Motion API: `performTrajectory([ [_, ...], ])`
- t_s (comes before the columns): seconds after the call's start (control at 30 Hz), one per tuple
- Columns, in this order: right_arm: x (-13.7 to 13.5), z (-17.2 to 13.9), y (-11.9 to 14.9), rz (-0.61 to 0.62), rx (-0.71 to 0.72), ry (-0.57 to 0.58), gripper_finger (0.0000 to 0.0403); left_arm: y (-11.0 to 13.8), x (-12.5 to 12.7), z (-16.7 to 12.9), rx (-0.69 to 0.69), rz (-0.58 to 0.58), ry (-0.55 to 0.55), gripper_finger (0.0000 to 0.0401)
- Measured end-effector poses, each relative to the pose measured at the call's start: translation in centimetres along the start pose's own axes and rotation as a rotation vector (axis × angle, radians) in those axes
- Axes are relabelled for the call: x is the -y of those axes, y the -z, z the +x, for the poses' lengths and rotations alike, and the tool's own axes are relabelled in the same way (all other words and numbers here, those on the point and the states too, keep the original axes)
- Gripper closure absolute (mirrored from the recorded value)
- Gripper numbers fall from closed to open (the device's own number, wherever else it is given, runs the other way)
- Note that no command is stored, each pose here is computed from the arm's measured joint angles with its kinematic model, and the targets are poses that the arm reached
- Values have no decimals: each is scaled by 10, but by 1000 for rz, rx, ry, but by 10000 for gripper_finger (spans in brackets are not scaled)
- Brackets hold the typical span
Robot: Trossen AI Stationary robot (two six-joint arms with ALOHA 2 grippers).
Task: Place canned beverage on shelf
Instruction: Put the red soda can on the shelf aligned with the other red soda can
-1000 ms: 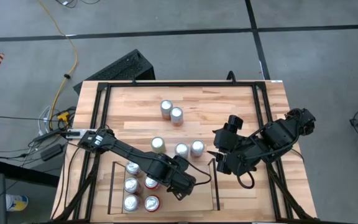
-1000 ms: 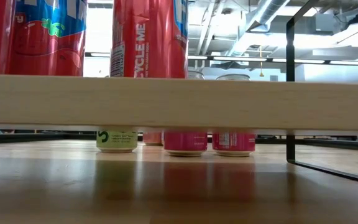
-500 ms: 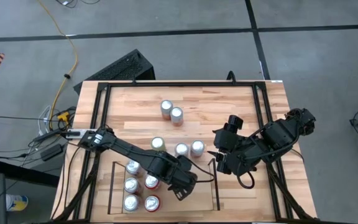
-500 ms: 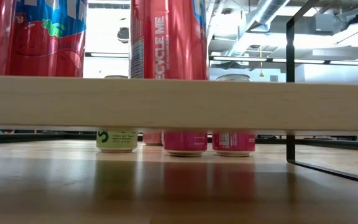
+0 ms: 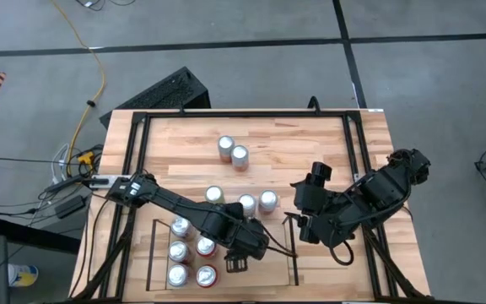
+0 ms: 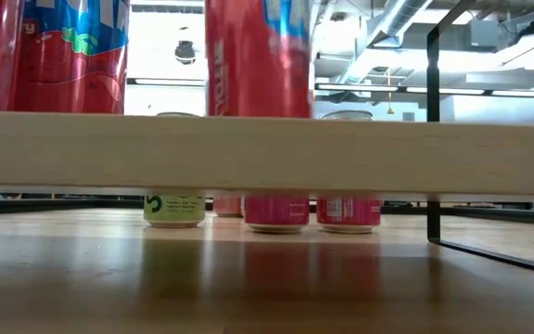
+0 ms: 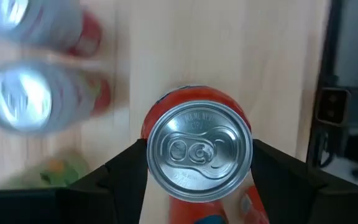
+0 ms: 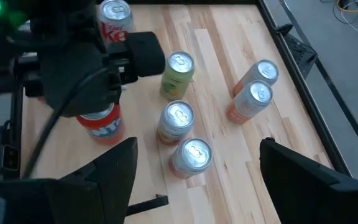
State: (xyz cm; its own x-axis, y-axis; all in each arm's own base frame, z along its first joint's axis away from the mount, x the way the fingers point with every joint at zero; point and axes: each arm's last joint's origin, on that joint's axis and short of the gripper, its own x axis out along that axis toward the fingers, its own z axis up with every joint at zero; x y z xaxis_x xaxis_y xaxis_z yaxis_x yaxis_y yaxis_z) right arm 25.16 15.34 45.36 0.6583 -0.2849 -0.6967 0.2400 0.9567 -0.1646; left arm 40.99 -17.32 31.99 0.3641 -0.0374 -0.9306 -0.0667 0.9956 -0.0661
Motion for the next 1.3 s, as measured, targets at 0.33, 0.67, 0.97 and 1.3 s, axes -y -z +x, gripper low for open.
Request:
performTrajectory([
  [0.33,-10,-9,6,-35,12,-31,93,-10,-25,-14,32,241,31,165],
  [0.67,-13,-19,11,-53,30,-57,93,-17,-52,-35,84,509,5,166],
  [0.97,-10,-31,15,-41,56,-76,93,-30,-84,-34,112,433,6,163],
  [1.3,-17,-41,22,-66,65,-114,93,-26,-97,-45,80,567,15,162],
])
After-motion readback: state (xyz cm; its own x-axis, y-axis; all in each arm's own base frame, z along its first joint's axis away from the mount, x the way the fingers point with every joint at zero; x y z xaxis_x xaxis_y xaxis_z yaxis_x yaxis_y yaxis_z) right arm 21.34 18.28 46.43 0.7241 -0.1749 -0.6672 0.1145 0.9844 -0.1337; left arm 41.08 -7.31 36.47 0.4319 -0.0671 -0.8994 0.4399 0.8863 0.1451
